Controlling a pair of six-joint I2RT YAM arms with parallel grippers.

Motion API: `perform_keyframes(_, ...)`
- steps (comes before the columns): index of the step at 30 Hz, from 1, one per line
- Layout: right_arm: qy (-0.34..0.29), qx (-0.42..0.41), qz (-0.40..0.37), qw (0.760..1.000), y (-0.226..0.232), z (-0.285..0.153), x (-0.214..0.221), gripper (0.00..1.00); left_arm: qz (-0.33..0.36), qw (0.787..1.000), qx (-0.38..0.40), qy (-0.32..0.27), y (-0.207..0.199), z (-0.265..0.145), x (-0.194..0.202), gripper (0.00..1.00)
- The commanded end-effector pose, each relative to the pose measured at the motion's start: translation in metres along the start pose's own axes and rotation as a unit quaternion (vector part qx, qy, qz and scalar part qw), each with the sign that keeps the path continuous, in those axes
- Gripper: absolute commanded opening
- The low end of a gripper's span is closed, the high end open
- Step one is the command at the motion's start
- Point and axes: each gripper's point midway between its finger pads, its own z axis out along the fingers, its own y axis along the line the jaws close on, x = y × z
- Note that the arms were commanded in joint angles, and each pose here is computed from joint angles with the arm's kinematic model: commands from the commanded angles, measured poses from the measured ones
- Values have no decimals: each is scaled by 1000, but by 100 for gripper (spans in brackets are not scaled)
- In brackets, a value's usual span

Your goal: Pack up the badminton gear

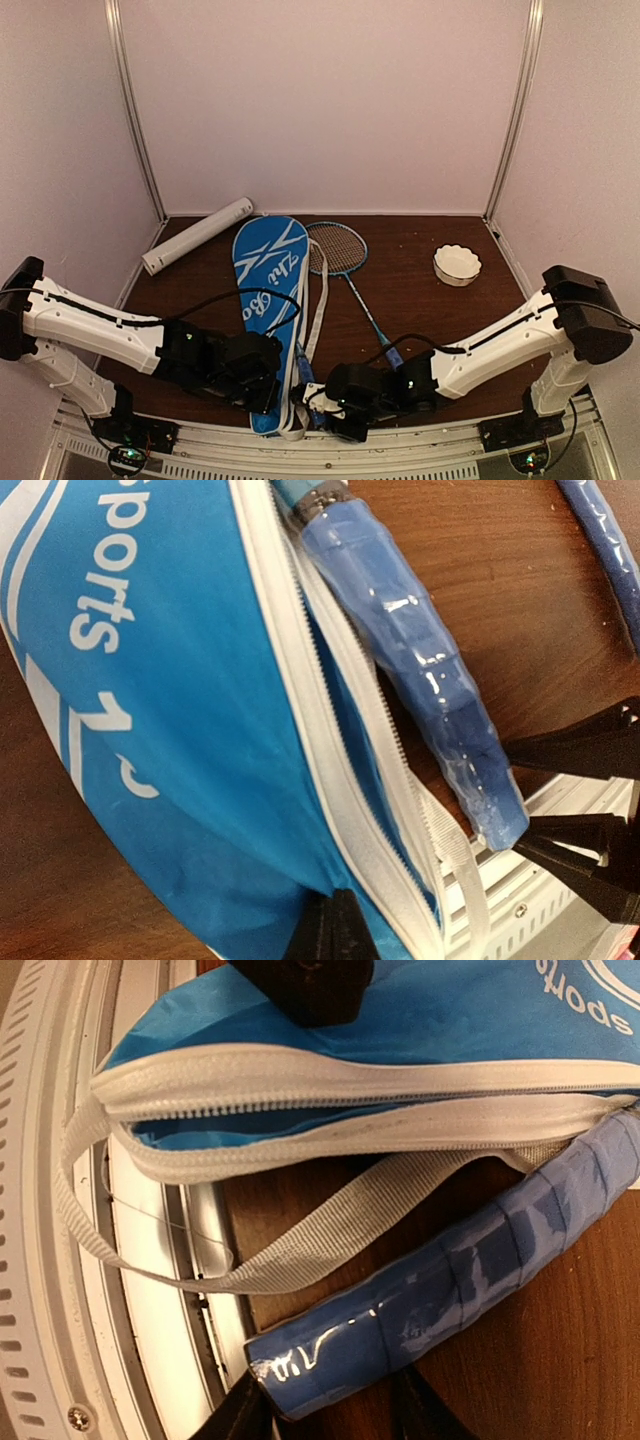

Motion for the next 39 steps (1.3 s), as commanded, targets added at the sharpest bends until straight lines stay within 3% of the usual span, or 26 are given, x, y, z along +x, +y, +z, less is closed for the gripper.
perform_keyframes(1, -19, 21, 0, 1000, -8, -7, -14, 39, 17, 999, 24, -17, -11, -1, -8, 0)
perform_keyframes(11, -110, 5, 8, 994, -2, -36, -60, 31, 20, 999, 34, -36, -14, -9, -14, 0)
perform_keyframes(25, -116, -27, 1, 993, 21, -24, -83, 26, 34, 995, 73, -52, -24, -15, -18, 0)
perform_keyframes(33, -81, -21, 6, 996, 20, -3, -68, 23, 5, 984, 143, -102, -33, -40, -28, 0)
perform_keyframes(39, -80, -15, 8, 997, 19, -3, -75, 20, -8, 981, 164, -103, -29, -40, -22, 0)
